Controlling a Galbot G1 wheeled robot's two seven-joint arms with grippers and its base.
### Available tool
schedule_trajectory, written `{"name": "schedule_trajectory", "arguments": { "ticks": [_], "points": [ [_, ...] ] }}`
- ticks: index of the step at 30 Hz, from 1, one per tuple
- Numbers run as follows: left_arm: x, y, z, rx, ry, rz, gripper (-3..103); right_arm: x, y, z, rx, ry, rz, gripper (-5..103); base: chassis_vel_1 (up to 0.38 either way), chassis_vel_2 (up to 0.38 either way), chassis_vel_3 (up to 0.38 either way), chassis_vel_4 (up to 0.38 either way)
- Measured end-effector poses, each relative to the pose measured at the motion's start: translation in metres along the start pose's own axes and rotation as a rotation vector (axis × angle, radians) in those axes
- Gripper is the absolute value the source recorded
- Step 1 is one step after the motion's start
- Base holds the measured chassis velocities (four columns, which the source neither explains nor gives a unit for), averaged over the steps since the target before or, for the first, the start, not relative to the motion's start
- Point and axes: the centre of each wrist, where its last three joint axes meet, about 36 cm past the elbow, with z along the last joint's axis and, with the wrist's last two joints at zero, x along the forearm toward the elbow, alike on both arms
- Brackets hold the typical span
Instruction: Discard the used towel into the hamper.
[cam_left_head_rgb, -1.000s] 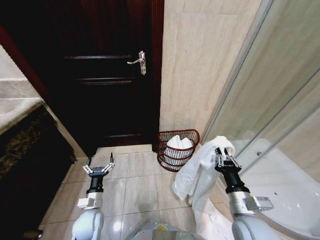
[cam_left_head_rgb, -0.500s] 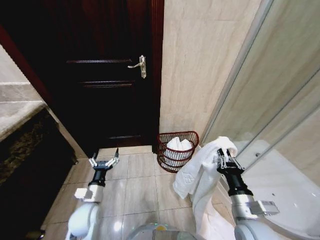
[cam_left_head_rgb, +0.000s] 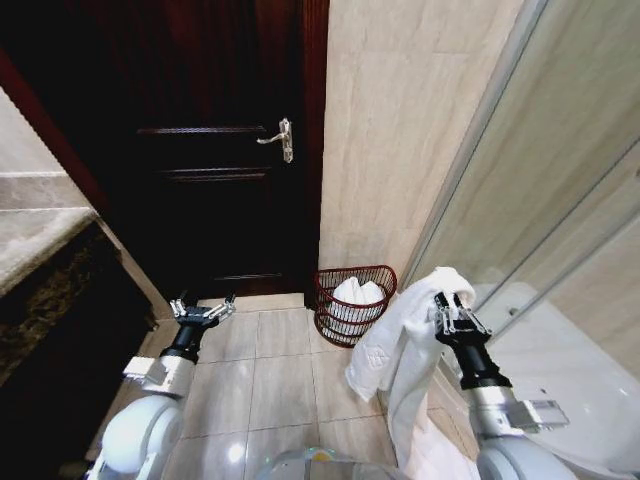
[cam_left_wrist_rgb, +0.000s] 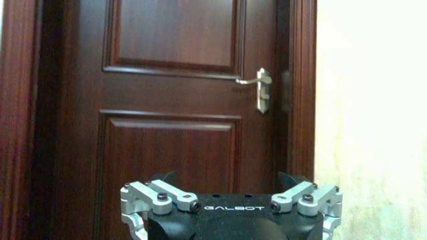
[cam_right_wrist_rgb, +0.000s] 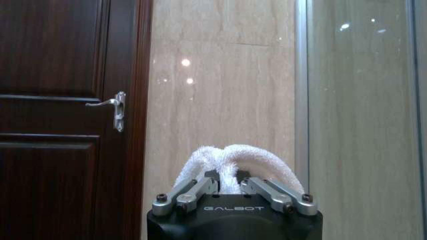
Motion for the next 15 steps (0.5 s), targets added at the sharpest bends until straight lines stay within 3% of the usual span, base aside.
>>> {"name": "schedule_trajectory", "arguments": {
  "ticks": [15],
  "points": [
    [-0.0015, -0.0037, -0.0087, -0.012, -0.023, 0.0, 100, -0.0004, 0.0003, -0.0002, -0.012, -0.005, 0.003, 13, 0.0, 0.0, 0.0, 0.0]
  ]
}}
